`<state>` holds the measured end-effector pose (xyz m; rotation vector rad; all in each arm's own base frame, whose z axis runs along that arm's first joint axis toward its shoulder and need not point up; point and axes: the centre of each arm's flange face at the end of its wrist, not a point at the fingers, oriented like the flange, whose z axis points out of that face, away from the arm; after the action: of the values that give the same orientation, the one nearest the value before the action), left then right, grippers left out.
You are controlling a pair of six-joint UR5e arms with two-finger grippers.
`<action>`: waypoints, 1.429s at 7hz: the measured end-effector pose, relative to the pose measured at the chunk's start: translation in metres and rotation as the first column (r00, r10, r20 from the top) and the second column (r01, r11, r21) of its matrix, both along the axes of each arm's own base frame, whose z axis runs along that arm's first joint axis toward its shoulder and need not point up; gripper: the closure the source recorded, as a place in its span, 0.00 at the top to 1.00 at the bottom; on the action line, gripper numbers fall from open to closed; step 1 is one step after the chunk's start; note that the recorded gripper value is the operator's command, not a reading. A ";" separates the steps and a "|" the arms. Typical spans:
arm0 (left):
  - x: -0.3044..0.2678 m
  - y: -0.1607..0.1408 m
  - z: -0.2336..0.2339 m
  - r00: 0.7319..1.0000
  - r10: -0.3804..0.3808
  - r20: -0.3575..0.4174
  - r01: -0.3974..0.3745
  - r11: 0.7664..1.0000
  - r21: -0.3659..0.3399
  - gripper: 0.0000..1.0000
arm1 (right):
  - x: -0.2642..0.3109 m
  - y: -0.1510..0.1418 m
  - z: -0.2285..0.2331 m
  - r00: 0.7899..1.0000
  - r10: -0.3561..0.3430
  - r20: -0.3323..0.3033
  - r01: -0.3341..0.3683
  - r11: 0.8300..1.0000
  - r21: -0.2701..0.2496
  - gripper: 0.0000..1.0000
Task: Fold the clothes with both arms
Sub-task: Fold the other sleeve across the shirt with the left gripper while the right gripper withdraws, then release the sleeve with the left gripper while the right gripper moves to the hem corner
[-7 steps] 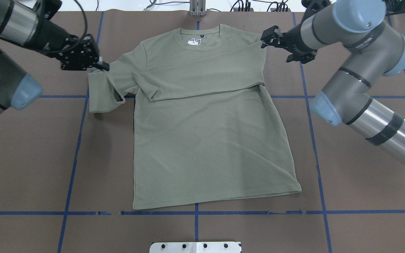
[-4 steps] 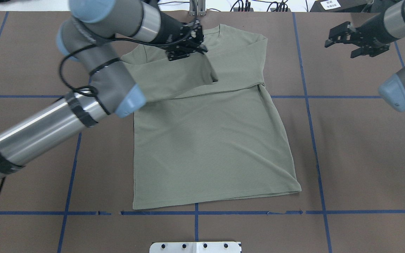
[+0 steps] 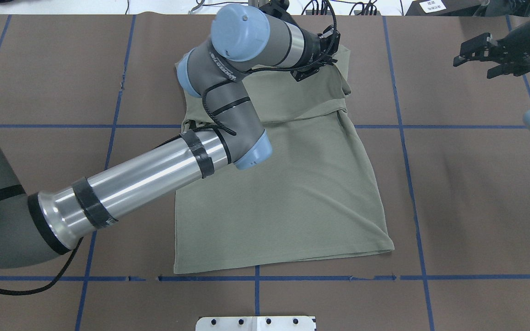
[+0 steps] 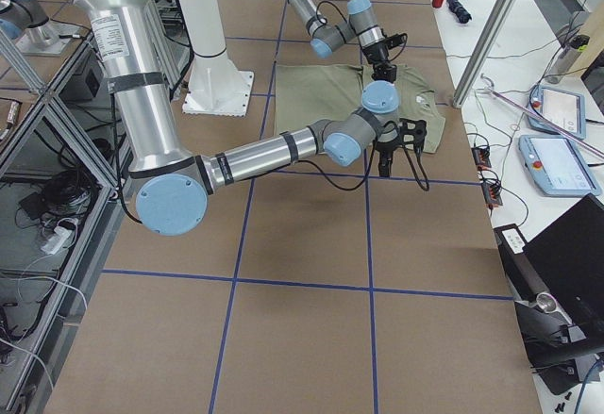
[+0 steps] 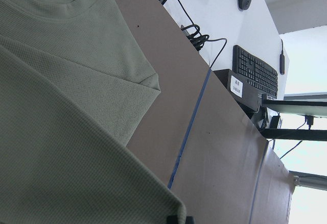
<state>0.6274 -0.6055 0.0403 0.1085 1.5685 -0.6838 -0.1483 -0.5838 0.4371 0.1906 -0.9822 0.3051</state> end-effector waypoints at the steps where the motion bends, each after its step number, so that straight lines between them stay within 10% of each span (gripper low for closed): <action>1: 0.006 0.000 0.000 1.000 -0.011 -0.004 0.011 1.000 0.002 0.96 | 0.001 0.002 -0.001 1.000 0.004 0.002 -0.004 1.000 -0.001 1.00; 6: -0.054 0.065 -0.009 0.989 0.086 -0.119 -0.081 0.996 0.048 0.93 | -0.071 0.047 -0.045 0.996 0.049 0.072 -0.041 0.994 -0.103 1.00; 10: -0.165 0.147 0.069 0.985 0.146 -0.092 -0.143 0.989 0.043 0.93 | -0.158 0.201 -0.066 0.991 0.110 0.078 -0.091 0.972 -0.216 0.99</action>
<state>0.4621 -0.4581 0.1095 -0.0111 1.6623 -0.5534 -0.3064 -0.3825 0.3706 0.0316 -1.0231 0.5127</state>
